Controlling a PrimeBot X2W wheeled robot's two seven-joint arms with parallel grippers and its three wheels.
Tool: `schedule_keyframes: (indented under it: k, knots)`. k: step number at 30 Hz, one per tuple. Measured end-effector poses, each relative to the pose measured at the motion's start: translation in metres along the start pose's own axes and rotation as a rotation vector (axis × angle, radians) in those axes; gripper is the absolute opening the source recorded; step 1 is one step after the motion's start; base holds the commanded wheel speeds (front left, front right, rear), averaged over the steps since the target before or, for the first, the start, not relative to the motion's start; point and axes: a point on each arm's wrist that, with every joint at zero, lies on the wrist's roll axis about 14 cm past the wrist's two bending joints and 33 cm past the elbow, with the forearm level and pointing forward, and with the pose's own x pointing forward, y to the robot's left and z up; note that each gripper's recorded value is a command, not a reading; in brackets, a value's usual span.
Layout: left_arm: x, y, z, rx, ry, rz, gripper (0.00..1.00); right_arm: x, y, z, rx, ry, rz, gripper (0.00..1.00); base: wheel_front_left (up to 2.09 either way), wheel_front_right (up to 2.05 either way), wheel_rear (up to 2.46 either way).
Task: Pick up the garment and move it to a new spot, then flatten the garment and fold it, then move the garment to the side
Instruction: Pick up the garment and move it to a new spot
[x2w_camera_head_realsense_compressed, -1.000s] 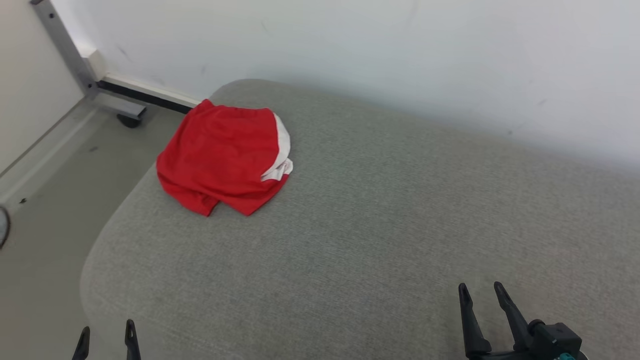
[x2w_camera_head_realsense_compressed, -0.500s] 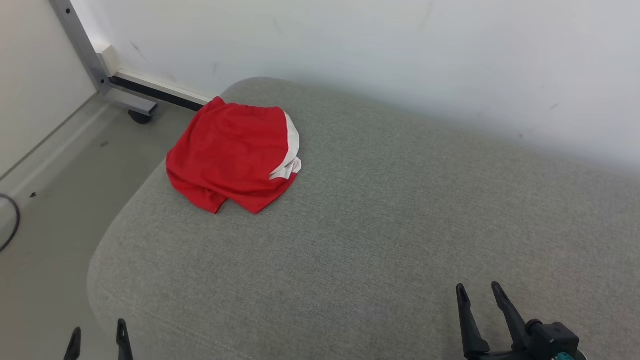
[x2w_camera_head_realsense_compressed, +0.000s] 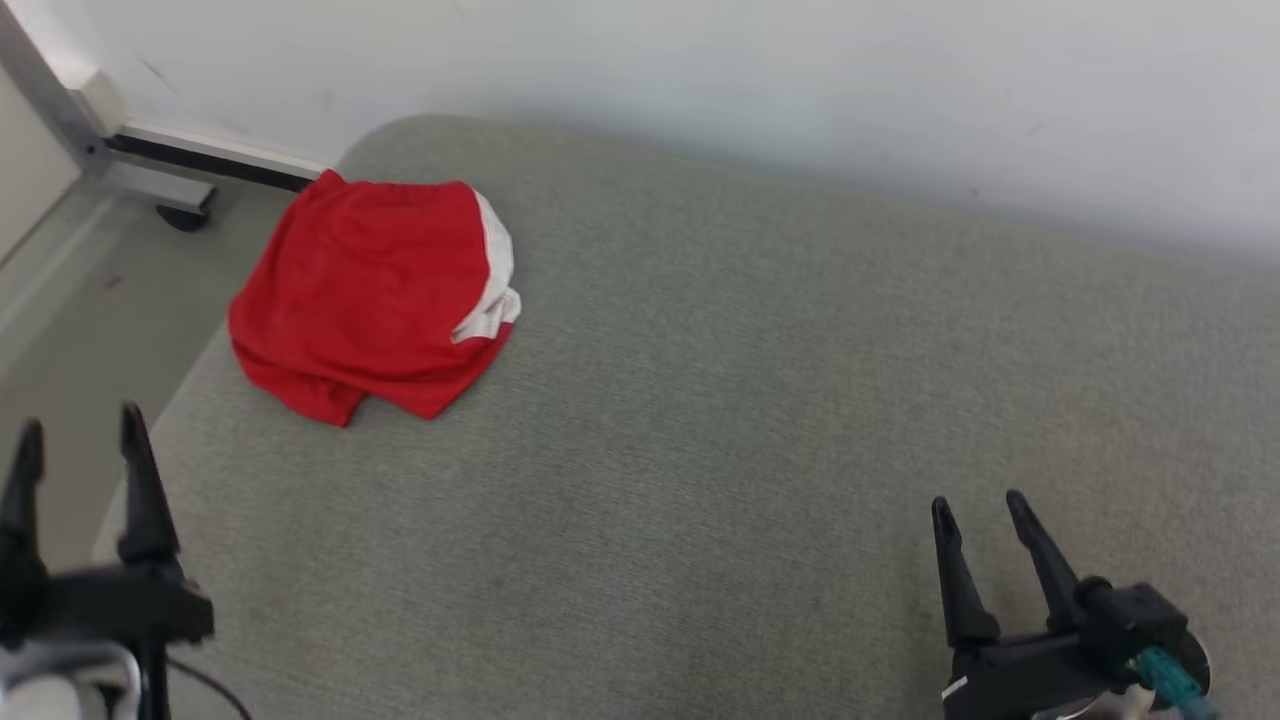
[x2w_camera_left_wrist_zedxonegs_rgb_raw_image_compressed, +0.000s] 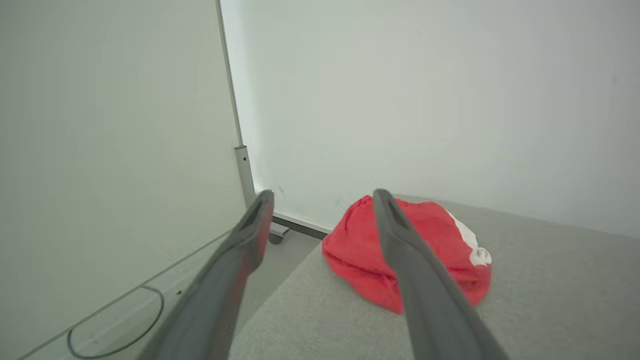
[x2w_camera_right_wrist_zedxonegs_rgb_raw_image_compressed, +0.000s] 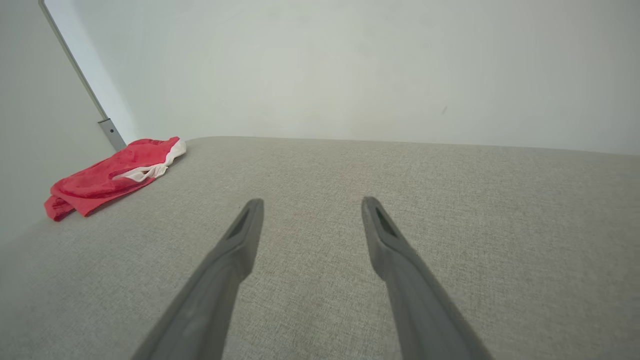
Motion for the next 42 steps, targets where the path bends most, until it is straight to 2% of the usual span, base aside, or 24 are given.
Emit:
schedule_keyframes:
  k: [4, 9, 15, 19, 25, 30, 34, 39, 42]
  knots:
    - [0.057, -0.021, 0.022, 0.012, -0.056, -0.062, 1.00, 0.004, -0.026, 0.002, -0.026, -0.010, -0.048, 1.00, 0.00, 0.00, 0.00]
    - [0.109, -0.049, 0.029, 0.031, -0.065, -0.120, 1.00, 0.006, -0.054, 0.004, -0.039, -0.023, -0.109, 1.00, 0.00, 0.00, 0.00]
    - [0.160, -0.081, 0.009, 0.029, -0.002, -0.169, 1.00, -0.003, -0.086, 0.002, -0.060, -0.019, -0.191, 1.00, 0.00, 0.00, 0.00]
    - [0.184, -0.096, -0.024, 0.045, 0.105, -0.189, 1.00, -0.013, -0.104, 0.000, -0.082, -0.005, -0.239, 1.00, 0.00, 0.00, 0.00]
    - [0.198, -0.121, -0.082, 0.062, 0.286, -0.222, 1.00, -0.028, -0.125, 0.001, -0.116, 0.011, -0.304, 1.00, 0.00, 0.00, 0.00]
    - [0.186, -0.136, -0.144, 0.092, 0.515, -0.251, 1.00, -0.037, -0.137, -0.005, -0.125, 0.044, -0.343, 1.00, 0.00, 0.00, 0.00]
    - [0.177, -0.138, -0.170, 0.064, 0.634, -0.240, 1.00, -0.041, -0.142, -0.005, -0.132, 0.050, -0.358, 1.00, 0.00, 0.00, 0.00]
    - [0.152, -0.132, -0.203, 0.065, 0.874, -0.216, 1.00, -0.042, -0.143, -0.003, -0.142, 0.056, -0.360, 1.00, 0.00, 0.00, 0.00]
    - [0.150, -0.131, -0.203, 0.027, 0.923, -0.198, 1.00, -0.040, -0.141, 0.000, -0.151, 0.055, -0.354, 1.00, 0.00, 0.00, 0.00]
